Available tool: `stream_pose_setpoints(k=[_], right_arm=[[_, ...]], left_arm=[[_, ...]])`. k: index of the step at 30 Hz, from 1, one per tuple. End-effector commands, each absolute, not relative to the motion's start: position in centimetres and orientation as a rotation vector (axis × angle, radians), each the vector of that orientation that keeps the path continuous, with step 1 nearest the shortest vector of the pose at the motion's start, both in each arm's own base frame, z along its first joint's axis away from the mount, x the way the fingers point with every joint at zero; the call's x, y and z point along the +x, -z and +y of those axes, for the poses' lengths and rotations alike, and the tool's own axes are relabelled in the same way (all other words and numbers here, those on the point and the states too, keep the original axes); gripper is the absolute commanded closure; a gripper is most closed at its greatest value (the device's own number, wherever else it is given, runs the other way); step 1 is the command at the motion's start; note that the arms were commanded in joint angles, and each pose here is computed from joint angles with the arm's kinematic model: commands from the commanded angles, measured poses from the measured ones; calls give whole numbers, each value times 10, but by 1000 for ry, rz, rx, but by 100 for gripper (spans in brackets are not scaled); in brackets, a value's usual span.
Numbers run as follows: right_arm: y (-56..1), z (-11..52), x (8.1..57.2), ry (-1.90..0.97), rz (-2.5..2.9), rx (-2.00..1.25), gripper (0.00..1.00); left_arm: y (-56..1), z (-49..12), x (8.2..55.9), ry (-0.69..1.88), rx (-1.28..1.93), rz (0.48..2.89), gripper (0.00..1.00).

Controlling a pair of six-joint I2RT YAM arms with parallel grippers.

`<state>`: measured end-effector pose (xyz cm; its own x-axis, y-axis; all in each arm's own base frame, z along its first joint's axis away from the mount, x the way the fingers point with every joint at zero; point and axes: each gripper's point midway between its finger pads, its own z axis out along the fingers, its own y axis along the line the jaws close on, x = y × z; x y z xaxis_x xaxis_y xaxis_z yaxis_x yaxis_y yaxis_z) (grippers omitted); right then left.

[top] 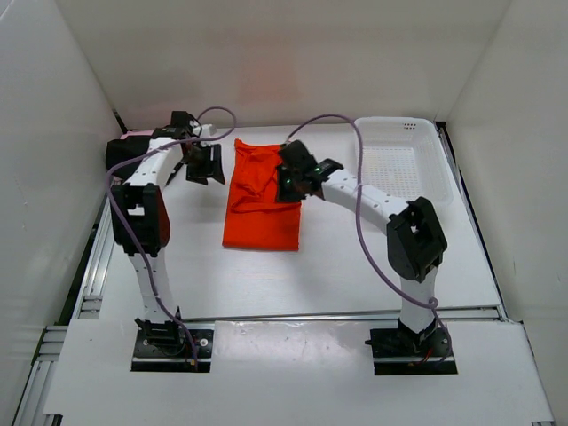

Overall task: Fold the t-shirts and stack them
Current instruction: Fold the folded rectangular tshirt in 1/3 of the way

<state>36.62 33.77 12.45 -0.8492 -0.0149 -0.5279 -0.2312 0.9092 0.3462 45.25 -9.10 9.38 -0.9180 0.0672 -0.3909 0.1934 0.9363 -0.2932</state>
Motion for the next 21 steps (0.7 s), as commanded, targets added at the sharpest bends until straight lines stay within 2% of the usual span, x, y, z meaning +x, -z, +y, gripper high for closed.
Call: stream_pose_setpoints(k=[1,2,5,11,21], right_arm=[[-117,365,344,-523,2518,-327,83],[-107,376,338,-532,2536,-361,91],[-98,400,337,-585,2554,-389,97],[-78,410,357,-523,2562,-358,98],[-51,396,377,-324,2568,-320,96]], left_arm=[[-147,-58,456,405,121,2585,29],[-147,-52,453,401,105,2588,29],[-143,-31,440,388,39,2606,29],[-134,-10,418,378,-39,2641,29],[-137,6,414,360,-90,2621,28]])
